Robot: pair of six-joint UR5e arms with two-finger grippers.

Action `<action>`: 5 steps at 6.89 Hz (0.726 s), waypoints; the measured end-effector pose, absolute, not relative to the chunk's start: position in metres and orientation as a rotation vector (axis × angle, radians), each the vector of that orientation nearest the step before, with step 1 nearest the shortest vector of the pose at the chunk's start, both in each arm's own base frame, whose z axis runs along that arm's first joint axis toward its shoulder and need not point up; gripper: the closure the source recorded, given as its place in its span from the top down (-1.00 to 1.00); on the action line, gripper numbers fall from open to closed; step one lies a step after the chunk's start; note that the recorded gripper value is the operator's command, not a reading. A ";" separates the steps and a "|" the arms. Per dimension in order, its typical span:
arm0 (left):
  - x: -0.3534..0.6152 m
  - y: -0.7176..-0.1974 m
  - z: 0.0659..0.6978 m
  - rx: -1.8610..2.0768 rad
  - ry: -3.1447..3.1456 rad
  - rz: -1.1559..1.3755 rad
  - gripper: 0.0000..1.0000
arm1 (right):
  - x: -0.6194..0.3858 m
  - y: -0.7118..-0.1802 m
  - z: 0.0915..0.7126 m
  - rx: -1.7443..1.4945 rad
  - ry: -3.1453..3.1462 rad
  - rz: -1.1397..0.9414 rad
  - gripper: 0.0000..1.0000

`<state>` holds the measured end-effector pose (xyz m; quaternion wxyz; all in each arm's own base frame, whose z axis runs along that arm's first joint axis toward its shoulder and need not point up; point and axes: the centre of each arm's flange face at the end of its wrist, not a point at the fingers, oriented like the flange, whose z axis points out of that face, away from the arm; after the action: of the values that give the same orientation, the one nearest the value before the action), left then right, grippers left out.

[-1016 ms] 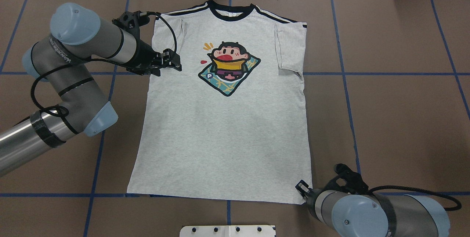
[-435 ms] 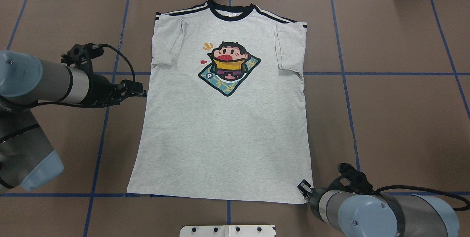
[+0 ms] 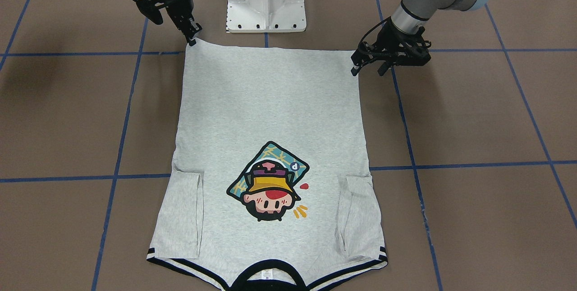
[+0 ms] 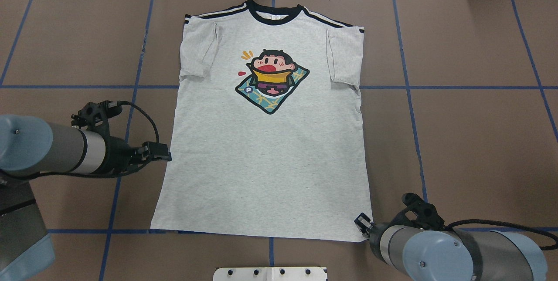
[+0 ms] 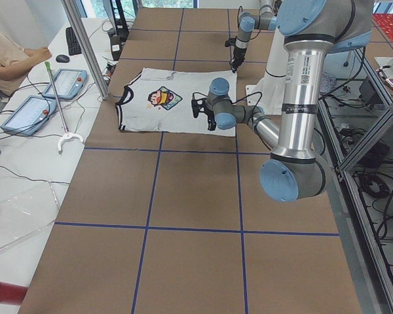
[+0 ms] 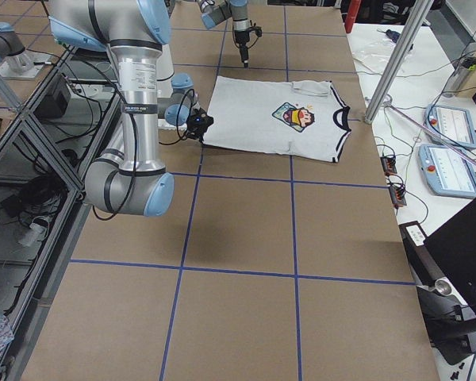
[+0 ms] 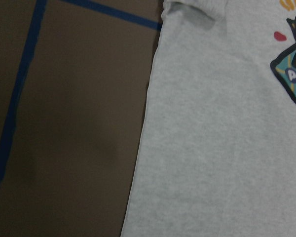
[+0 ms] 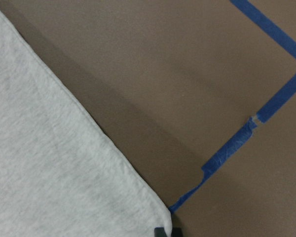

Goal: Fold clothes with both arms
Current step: 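Move the left gripper to the hem corner nearest it, both grippers at hem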

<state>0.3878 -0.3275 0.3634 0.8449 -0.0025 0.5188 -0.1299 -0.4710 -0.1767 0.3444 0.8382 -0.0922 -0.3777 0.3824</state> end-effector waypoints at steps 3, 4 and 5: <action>0.408 -0.273 0.374 -0.124 1.058 -0.407 0.98 | -0.472 -0.178 0.342 -0.223 -0.780 0.803 -1.00; 0.420 -0.260 0.378 -0.137 1.044 -0.433 0.98 | -0.469 -0.182 0.343 -0.243 -0.771 0.806 -1.00; 0.429 -0.252 0.386 -0.147 1.026 -0.448 0.95 | -0.467 -0.184 0.344 -0.252 -0.764 0.809 -1.00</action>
<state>0.4290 -0.2519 0.3855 0.8448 -0.0694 0.4862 -0.2124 -0.4669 -0.1840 0.3440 0.8416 -0.1194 -0.3618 0.3828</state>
